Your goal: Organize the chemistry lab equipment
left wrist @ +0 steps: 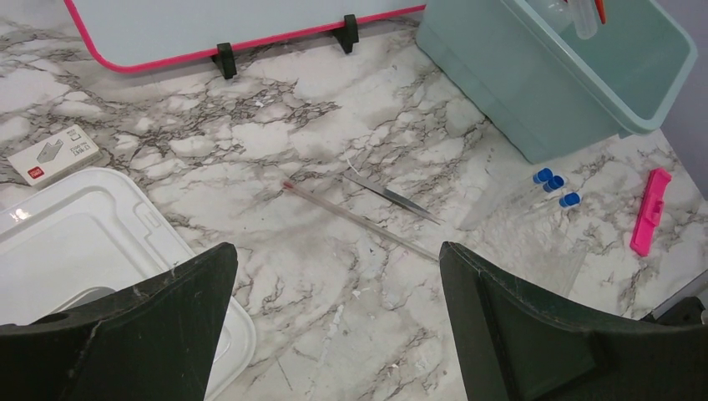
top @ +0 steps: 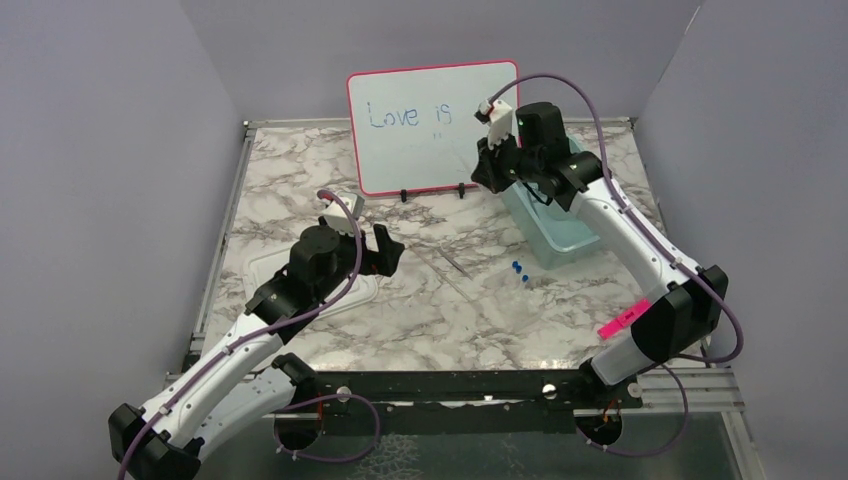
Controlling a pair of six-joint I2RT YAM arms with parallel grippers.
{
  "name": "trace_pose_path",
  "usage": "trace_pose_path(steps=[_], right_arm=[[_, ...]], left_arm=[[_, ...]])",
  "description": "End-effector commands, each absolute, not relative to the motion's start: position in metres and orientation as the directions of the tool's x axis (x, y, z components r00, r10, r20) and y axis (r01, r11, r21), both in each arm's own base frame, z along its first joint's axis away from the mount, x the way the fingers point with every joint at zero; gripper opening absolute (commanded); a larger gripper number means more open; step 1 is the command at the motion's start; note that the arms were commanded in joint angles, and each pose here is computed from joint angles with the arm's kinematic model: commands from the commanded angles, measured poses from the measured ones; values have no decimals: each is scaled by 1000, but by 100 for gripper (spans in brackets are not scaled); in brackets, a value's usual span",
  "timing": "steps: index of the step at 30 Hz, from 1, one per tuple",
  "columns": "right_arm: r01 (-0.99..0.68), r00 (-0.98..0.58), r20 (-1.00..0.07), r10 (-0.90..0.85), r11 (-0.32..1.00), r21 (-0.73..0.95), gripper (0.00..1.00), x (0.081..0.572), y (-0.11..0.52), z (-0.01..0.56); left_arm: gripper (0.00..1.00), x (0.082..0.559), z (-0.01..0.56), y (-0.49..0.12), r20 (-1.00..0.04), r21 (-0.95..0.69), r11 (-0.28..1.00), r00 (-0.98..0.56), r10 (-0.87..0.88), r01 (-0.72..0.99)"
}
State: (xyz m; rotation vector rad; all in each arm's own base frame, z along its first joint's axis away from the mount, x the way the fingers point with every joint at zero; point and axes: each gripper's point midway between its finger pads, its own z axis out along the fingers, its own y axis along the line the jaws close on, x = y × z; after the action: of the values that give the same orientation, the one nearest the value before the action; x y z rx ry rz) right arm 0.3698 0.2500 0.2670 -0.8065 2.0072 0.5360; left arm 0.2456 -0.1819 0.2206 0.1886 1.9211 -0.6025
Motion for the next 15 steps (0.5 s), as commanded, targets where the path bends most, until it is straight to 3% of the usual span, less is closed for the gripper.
trace_pose_path(steps=[1, 15], right_arm=[[-534, -449, -845, -289, 845, -5, 1, 384, 204, 284], [-225, -598, -749, -284, 957, -184, 3, 383, 95, 227]], left_arm=[[94, 245, 232, -184, -902, -338, 843, -399, -164, 418], [94, 247, 227, -206, -878, -389, 797, -448, -169, 462]])
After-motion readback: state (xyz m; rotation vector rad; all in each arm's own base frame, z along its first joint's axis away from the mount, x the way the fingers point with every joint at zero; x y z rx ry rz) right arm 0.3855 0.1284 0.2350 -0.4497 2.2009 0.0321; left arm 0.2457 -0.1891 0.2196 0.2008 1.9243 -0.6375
